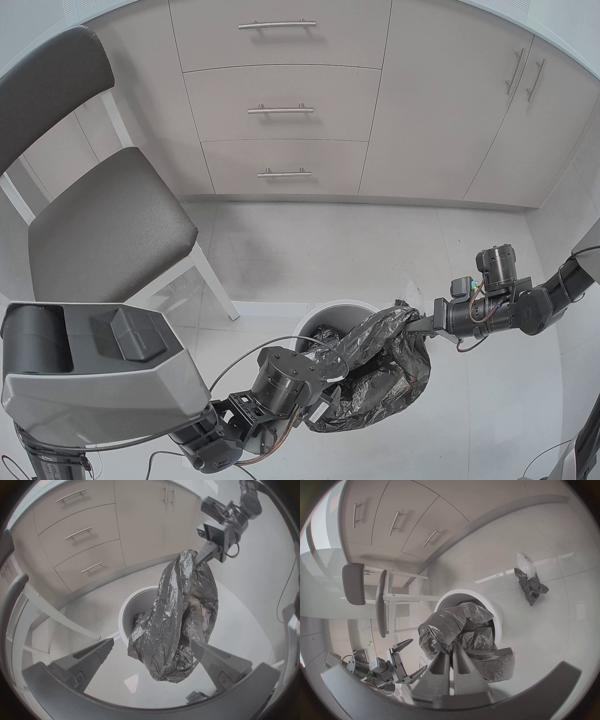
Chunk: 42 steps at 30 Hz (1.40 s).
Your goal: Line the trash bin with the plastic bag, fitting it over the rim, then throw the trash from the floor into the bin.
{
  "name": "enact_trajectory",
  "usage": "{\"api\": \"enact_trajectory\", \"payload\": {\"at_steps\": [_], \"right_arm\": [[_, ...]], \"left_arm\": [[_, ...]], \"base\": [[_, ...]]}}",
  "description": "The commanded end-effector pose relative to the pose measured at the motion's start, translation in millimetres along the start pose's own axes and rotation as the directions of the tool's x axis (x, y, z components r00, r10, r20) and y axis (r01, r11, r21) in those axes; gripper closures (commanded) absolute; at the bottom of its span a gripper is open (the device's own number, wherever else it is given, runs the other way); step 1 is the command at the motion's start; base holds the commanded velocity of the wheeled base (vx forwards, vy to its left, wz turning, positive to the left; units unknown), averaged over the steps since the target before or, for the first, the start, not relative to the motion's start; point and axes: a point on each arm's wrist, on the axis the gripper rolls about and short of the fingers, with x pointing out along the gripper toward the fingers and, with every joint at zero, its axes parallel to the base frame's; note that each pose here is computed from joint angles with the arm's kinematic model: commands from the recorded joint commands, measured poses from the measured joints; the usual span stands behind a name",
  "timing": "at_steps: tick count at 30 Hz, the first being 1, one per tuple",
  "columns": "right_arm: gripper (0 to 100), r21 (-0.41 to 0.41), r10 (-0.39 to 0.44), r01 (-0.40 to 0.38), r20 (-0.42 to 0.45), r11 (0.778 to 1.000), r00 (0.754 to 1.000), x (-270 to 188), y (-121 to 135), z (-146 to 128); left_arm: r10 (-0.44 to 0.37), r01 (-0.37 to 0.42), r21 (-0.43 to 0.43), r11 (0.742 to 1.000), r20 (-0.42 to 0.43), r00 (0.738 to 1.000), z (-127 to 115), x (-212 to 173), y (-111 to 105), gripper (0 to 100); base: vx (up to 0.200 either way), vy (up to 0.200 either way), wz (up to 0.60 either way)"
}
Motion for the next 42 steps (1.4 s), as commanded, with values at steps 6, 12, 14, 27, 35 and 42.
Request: {"api": "enact_trajectory", "payload": {"at_steps": [6, 12, 14, 27, 35, 42], "right_arm": [[100, -0.027, 0.021, -0.02, 0.01, 0.999, 1.0, 2.6, 13.3, 3.4], [100, -0.019, 0.027, -0.027, 0.016, 0.999, 1.0, 1.4, 17.2, 4.1], [100, -0.019, 0.027, -0.027, 0.016, 0.999, 1.0, 1.4, 17.2, 4.1], [100, -0.023, 0.033, -0.033, 0.013, 0.999, 0.999, 2.1, 19.3, 3.5], [100, -0.029, 0.037, -0.036, 0.018, 0.999, 0.999, 2.4, 20.6, 5.0], [100, -0.036, 0.036, -0.035, 0.019, 0.999, 0.999, 2.4, 20.6, 5.1]], "left_arm": [[0.006, -0.005, 0.027, 1.0, -0.009, 1.0, -9.2, 13.2, -4.9, 0], [0.016, -0.016, 0.018, 1.0, -0.008, 1.0, -8.4, 21.1, -3.0, 0], [0.017, -0.017, 0.016, 1.0, -0.005, 1.0, -6.7, 22.7, -2.8, 0], [0.086, -0.085, -0.069, 0.994, 0.012, 0.996, -2.1, 43.4, 10.2, 0], [0.135, -0.133, -0.129, 0.983, 0.013, 0.991, -2.6, 55.7, 20.7, 0], [0.202, -0.195, -0.173, 0.965, 0.023, 0.979, 2.7, 60.9, 32.3, 0]], "base": [[0.0, 0.0, 0.0], [0.0, 0.0, 0.0], [0.0, 0.0, 0.0], [0.0, 0.0, 0.0], [0.0, 0.0, 0.0], [0.0, 0.0, 0.0]]}}
